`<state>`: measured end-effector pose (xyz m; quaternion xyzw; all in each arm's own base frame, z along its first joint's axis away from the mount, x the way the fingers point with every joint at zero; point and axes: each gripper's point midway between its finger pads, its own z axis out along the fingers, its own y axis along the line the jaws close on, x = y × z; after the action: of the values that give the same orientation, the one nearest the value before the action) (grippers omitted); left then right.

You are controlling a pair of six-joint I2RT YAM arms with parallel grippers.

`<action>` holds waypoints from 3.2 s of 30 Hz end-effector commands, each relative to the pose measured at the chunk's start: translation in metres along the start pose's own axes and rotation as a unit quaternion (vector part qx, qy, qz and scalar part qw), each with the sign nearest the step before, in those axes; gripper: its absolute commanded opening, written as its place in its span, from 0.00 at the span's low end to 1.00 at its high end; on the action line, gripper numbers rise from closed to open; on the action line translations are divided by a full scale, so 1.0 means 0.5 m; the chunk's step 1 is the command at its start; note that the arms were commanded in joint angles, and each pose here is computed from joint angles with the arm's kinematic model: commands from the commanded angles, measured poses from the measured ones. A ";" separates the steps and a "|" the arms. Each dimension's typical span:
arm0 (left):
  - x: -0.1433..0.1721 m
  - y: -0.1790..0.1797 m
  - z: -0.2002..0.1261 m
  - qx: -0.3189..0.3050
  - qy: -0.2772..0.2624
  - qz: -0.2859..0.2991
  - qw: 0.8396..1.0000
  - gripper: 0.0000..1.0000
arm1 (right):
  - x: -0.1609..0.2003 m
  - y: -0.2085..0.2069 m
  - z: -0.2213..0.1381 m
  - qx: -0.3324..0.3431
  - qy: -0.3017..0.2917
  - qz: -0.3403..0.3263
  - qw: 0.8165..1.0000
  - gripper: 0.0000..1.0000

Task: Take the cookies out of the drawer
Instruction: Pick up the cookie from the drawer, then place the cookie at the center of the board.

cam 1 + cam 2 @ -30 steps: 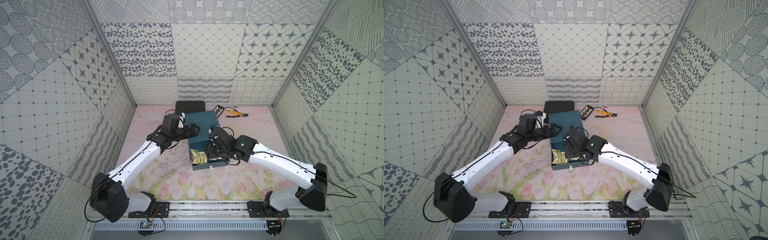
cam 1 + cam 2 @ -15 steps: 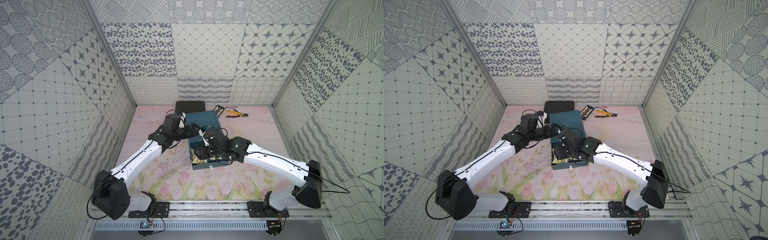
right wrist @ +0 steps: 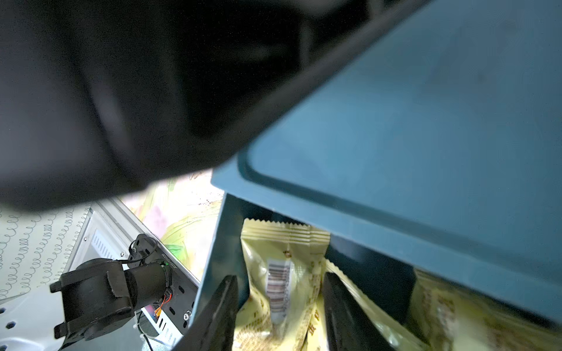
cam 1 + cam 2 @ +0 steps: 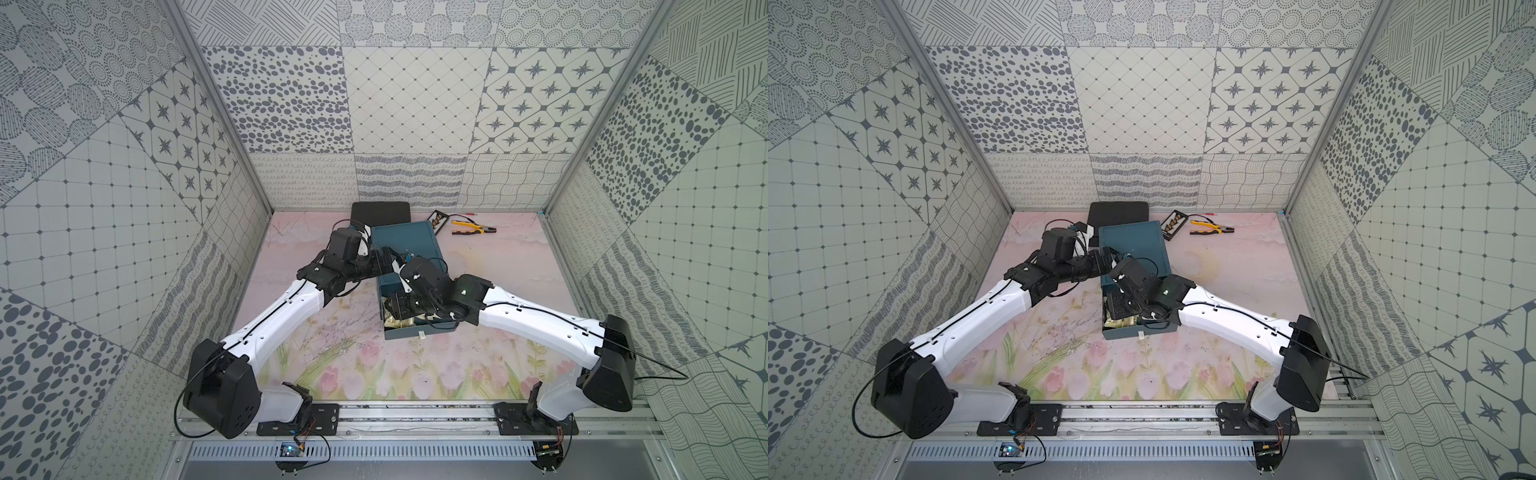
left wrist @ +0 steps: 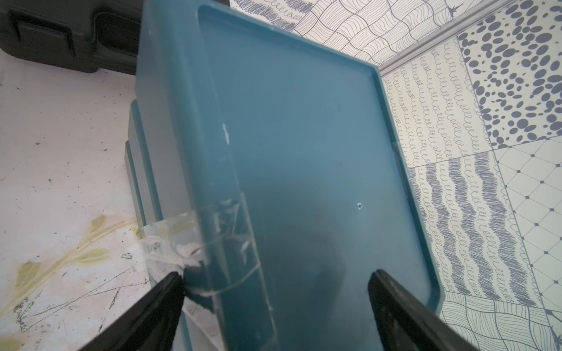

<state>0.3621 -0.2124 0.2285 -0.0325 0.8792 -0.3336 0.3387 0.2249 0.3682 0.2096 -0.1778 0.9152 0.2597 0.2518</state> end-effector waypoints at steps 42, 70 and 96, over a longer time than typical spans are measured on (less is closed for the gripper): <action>-0.060 -0.072 -0.061 0.046 -0.050 0.035 0.997 0.99 | -0.005 0.042 -0.069 -0.050 -0.045 -0.048 0.997 0.00; -0.075 -0.122 -0.176 0.065 -0.085 0.050 0.993 0.99 | -0.141 0.041 -0.256 -0.098 -0.171 -0.030 0.980 0.00; 0.041 -0.287 -0.125 0.122 -0.001 0.132 0.984 0.99 | -0.177 -0.453 -0.257 0.156 -0.130 0.034 0.979 0.00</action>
<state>0.2825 -0.2929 0.3483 0.1162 0.8158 -0.4212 0.3790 0.3442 0.1269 0.2995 -0.0358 0.8978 0.1444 0.4144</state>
